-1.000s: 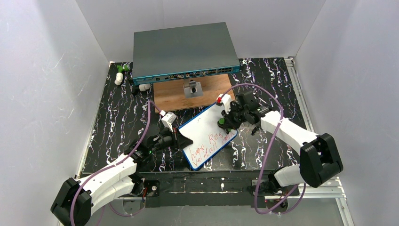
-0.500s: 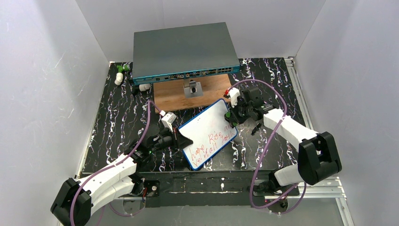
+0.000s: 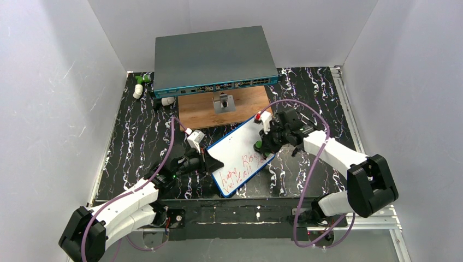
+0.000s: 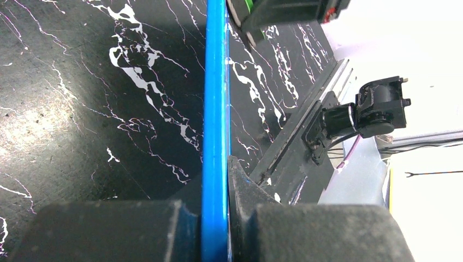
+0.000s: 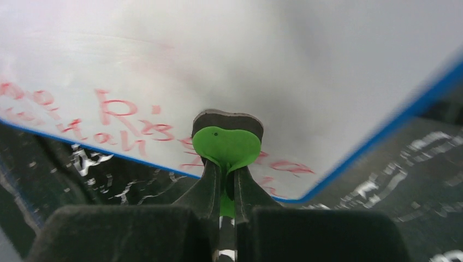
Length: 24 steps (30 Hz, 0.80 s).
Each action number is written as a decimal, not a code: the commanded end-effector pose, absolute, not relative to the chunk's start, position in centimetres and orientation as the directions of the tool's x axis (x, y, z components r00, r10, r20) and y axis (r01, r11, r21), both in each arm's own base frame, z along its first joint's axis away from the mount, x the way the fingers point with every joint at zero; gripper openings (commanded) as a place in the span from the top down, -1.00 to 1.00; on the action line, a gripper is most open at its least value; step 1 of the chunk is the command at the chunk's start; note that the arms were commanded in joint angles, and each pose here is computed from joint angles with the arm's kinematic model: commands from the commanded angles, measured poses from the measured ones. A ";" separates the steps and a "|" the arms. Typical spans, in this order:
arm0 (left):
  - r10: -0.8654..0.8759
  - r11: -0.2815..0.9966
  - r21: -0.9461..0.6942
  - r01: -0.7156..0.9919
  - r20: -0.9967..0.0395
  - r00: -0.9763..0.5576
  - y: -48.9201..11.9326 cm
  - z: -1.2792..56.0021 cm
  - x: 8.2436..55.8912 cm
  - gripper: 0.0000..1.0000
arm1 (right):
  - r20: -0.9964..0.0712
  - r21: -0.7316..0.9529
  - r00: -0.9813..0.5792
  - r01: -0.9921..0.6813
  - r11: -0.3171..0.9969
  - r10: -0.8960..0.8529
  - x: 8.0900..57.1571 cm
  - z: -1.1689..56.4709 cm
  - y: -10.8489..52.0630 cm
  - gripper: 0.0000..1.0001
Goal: Erase the whiteboard
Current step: Erase the whiteboard at the center of the board.
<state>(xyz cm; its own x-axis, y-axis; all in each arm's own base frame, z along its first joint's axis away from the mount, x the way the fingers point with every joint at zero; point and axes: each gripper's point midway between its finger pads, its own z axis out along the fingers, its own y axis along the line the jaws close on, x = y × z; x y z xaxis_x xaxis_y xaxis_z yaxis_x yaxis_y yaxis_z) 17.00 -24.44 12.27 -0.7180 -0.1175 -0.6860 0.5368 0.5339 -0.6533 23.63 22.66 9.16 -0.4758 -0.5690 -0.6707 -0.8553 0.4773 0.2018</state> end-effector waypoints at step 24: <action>-0.017 0.477 -0.677 0.561 -0.645 -0.764 -25.0 11.0 14.3 1.00 | -0.666 0.285 -0.472 -0.876 0.389 -0.577 22.6 8.6 23.4 0.97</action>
<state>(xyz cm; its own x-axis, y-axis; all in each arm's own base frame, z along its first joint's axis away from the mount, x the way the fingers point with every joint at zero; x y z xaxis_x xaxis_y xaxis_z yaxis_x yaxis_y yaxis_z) 16.41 -24.72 12.29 -0.7525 -0.1249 -0.6466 0.5082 0.5144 -0.6908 27.77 19.66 9.11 -0.5254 -0.4863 -0.6982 -0.7836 0.5963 0.1743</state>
